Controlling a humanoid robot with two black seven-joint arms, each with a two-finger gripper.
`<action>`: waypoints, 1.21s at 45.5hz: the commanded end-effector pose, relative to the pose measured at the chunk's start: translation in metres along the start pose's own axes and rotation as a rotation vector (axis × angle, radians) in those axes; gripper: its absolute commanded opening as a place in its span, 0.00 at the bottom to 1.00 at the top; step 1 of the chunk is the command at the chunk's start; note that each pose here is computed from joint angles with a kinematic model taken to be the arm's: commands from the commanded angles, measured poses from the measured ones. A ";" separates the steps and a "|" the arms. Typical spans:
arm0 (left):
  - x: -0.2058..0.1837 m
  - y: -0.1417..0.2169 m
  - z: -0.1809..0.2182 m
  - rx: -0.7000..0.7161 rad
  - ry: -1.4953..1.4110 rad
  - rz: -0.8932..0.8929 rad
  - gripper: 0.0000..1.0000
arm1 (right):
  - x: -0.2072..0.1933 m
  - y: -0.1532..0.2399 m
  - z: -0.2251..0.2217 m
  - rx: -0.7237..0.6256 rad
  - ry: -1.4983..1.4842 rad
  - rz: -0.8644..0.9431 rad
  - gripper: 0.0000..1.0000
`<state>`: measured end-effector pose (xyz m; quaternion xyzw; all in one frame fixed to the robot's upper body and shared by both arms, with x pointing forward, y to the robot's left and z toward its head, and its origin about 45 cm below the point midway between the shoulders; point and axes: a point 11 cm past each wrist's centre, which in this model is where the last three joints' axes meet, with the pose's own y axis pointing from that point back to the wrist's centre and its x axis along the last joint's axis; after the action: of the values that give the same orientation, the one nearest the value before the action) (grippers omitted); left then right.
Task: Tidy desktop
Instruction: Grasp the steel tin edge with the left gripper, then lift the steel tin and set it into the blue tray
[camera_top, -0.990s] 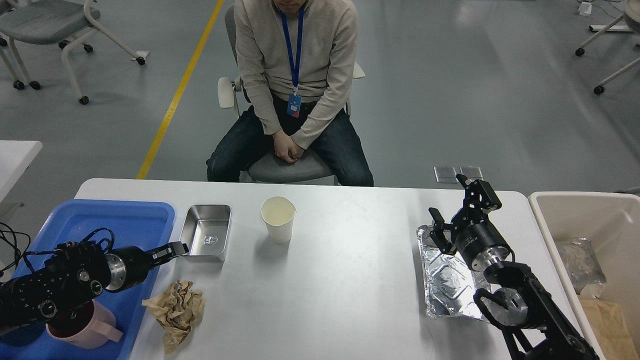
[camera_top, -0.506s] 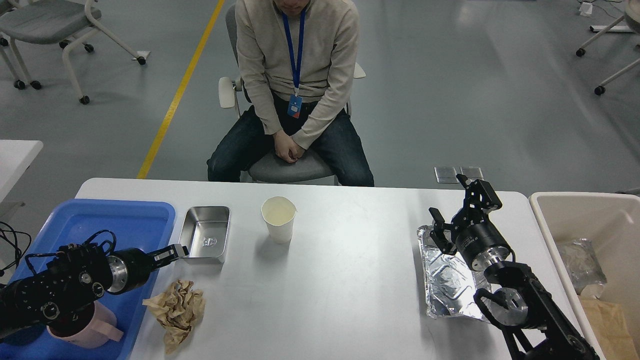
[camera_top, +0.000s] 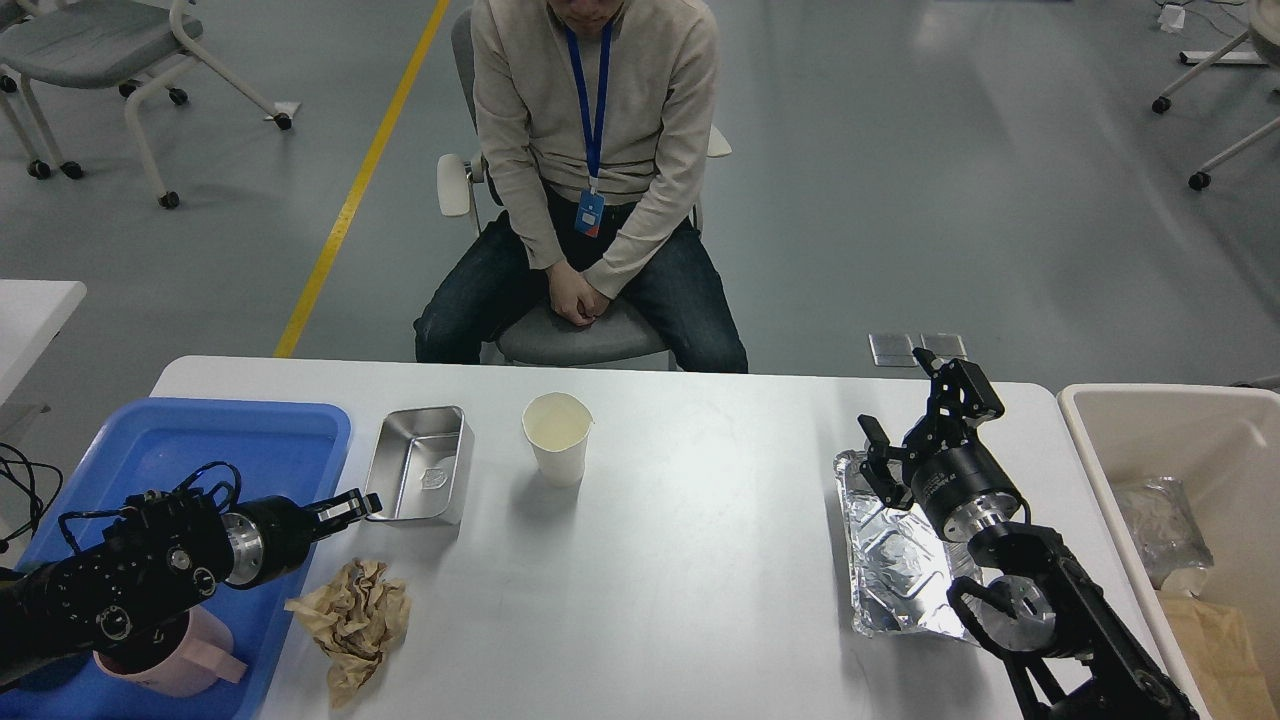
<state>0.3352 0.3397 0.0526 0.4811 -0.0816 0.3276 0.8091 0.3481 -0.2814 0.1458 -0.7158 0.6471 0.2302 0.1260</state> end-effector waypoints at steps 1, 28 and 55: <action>0.002 0.000 0.003 -0.006 -0.006 0.001 0.00 | 0.000 0.000 0.000 0.000 -0.001 0.000 1.00; 0.080 0.077 0.023 -0.060 -0.089 0.072 0.01 | -0.003 -0.002 -0.001 0.003 0.001 -0.008 1.00; 0.117 0.199 0.005 -0.010 -0.104 0.119 0.03 | -0.004 -0.003 -0.001 0.002 0.003 -0.011 1.00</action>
<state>0.3096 0.4426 0.2376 0.4799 -0.1497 0.3505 0.7902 0.3510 -0.2784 0.1486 -0.7191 0.6439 0.2282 0.1275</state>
